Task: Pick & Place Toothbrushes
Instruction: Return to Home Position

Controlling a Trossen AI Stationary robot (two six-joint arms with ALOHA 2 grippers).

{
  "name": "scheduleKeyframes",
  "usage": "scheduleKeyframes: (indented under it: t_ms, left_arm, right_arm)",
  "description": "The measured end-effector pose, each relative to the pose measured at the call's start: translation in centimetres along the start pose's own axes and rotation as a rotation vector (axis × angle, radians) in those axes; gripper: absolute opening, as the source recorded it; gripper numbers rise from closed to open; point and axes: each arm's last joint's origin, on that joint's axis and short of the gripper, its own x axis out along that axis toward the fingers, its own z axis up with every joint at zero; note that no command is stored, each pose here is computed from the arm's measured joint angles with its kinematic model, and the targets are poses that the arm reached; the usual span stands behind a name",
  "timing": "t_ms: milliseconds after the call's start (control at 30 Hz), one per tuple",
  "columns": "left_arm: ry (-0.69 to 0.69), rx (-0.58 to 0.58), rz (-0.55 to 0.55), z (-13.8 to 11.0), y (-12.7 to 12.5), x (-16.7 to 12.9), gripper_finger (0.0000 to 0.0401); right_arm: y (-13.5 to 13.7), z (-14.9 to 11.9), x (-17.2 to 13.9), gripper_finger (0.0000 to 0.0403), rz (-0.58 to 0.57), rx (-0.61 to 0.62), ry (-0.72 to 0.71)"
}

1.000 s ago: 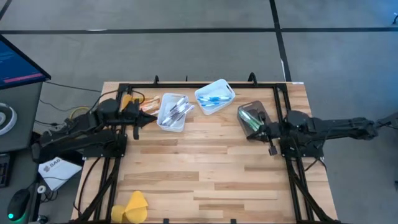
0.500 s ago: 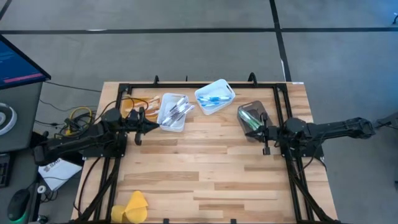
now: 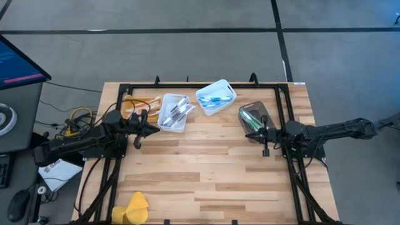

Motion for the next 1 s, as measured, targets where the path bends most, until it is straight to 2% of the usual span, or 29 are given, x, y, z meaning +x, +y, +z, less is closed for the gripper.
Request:
scheduleKeyframes:
  t_ms: [100,1000]
  left_arm:
    - [0.008,0.012,-0.069,-0.03,-0.20,-0.01,0.0001]
    - [0.001,0.020,-0.071,0.05,-0.21,0.00,0.0001]
  right_arm:
    - [-0.05,-0.06,0.00,0.0000,-0.013,0.008,0.008]
    - [0.04,-0.23,-0.02,0.0000,-0.006,0.015,0.022]
